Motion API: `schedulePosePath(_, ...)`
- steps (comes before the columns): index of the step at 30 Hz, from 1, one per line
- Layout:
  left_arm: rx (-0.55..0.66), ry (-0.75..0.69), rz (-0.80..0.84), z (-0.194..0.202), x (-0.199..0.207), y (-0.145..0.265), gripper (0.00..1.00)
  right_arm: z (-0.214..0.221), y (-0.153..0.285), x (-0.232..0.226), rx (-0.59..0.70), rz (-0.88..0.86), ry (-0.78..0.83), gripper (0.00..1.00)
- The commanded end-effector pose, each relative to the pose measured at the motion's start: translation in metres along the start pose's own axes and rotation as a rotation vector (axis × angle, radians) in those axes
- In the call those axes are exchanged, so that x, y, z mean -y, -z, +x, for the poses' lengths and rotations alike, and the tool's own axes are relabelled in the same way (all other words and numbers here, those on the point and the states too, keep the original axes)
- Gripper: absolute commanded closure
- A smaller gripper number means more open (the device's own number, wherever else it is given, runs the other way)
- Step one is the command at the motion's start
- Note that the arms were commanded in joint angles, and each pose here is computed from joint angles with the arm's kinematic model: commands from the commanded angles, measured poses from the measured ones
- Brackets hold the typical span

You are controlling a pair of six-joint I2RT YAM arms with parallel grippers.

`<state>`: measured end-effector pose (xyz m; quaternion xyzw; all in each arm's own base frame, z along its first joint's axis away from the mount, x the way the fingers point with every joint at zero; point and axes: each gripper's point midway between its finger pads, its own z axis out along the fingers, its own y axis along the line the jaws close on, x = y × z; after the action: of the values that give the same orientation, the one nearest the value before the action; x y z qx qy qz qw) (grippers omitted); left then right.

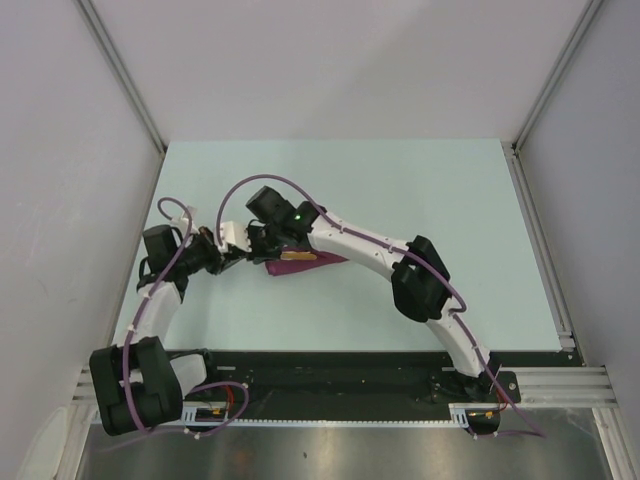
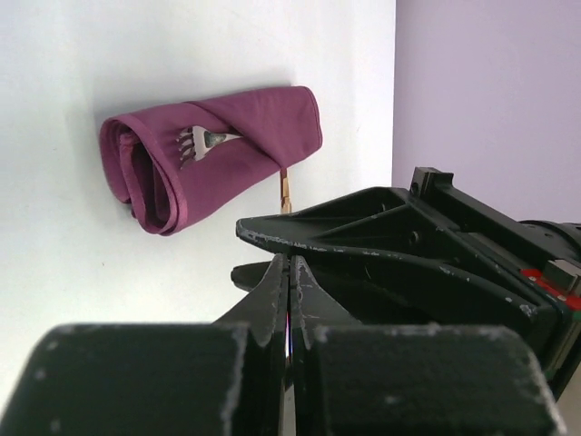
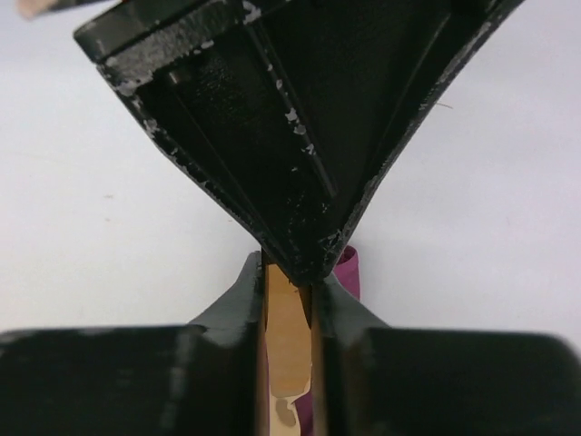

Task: Fold the napkin into a case and place the utensils inside
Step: Stuff the knife at the center of the board.

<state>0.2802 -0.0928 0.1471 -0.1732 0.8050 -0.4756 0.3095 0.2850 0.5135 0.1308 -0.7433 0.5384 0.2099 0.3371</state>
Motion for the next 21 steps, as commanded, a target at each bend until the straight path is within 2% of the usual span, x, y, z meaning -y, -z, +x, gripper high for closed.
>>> schedulePosePath(1, 0.002, 0.019, 0.043, -0.001, 0.008, 0.002, 1.00, -0.006, -0.006, 0.001, -0.006, -0.018, 0.021, 1.00)
schedulePosePath(2, 0.009, 0.032, 0.025, -0.003, 0.005, 0.003, 0.96, -0.007, -0.007, 0.002, -0.004, -0.014, 0.022, 1.00)
schedulePosePath(3, 0.013, 0.043, 0.004, -0.005, 0.001, 0.004, 0.87, -0.006, -0.008, 0.001, -0.011, -0.017, 0.030, 1.00)
schedulePosePath(4, 0.023, 0.033, -0.031, -0.006, -0.006, 0.005, 0.69, -0.003, -0.011, -0.001, -0.018, -0.021, 0.032, 1.00)
schedulePosePath(7, 0.078, 0.017, -0.098, -0.015, -0.014, 0.016, 0.59, 0.001, -0.012, -0.001, -0.029, -0.028, 0.058, 1.00)
schedulePosePath(10, 0.139, 0.033, -0.185, -0.024, -0.027, 0.029, 0.58, 0.006, -0.015, -0.002, -0.036, -0.033, 0.078, 1.00)
schedulePosePath(11, 0.193, 0.043, -0.244, -0.033, -0.035, 0.037, 0.58, 0.009, -0.018, -0.004, -0.043, -0.037, 0.081, 1.00)
schedulePosePath(14, 0.225, 0.056, -0.299, -0.036, -0.045, 0.045, 0.57, 0.012, -0.021, -0.006, -0.044, -0.052, 0.097, 1.00)
schedulePosePath(21, 0.191, 0.075, -0.259, -0.034, -0.044, 0.038, 0.58, 0.028, -0.026, -0.006, -0.060, -0.072, 0.108, 1.00)
